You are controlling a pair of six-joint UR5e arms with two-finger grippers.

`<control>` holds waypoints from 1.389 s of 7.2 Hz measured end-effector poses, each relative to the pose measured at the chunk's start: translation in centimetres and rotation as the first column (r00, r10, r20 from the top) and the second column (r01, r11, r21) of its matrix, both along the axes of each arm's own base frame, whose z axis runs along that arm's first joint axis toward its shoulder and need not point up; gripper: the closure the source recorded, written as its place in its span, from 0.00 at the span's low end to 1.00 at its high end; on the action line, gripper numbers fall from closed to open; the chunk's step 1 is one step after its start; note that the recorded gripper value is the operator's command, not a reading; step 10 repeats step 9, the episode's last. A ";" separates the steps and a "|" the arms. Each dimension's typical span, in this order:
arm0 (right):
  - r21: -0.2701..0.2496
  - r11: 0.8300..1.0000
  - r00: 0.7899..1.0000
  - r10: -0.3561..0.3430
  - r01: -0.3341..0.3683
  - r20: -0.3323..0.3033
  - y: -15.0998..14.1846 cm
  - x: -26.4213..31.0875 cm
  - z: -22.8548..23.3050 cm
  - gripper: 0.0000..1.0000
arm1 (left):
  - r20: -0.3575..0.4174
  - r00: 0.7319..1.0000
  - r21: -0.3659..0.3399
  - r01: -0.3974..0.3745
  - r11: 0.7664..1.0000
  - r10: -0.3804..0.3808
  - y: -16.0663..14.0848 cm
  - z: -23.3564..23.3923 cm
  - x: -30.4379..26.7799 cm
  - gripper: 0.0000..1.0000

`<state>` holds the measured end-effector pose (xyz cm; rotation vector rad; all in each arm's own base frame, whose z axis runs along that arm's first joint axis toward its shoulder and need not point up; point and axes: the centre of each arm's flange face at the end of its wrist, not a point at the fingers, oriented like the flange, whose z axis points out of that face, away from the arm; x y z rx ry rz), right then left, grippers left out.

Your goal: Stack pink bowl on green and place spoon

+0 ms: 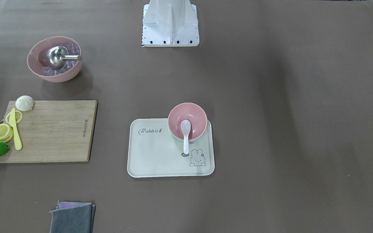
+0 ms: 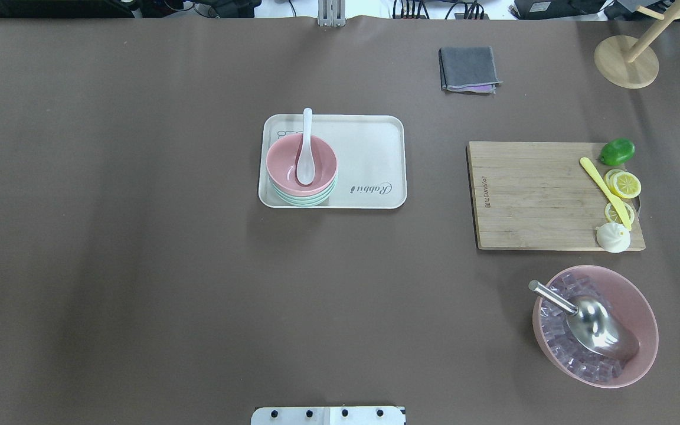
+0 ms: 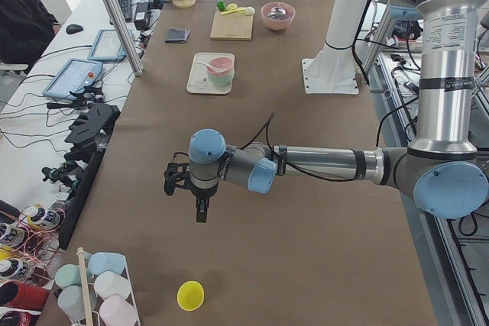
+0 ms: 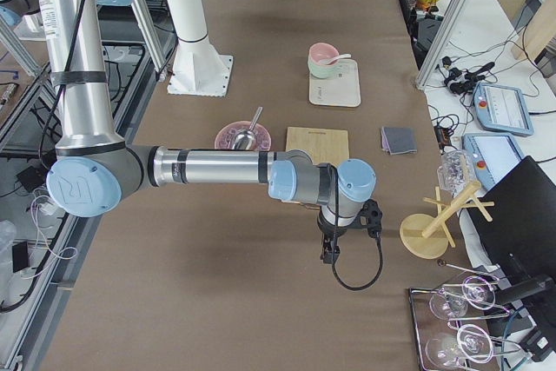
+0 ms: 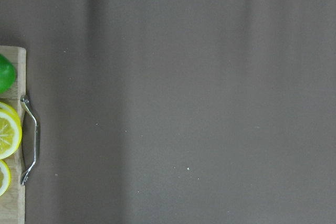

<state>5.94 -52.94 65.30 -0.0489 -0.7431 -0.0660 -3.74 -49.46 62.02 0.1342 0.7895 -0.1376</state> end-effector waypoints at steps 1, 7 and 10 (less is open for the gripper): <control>0.000 1.000 1.000 0.002 -0.002 0.002 -0.1 0.0 0.0 0.00 | -0.010 1.000 -0.009 0.008 1.000 -0.008 0.1 -0.2 -0.5 0.01; 0.008 1.000 1.000 0.003 -0.003 0.006 -0.3 -0.1 -0.5 0.00 | -0.008 1.000 -0.011 0.015 1.000 -0.015 0.7 -0.5 -0.9 0.01; 0.011 1.000 1.000 0.003 -0.003 0.006 -0.3 -0.1 -0.6 0.00 | -0.007 1.000 -0.012 0.015 1.000 -0.015 0.7 -0.4 -0.9 0.01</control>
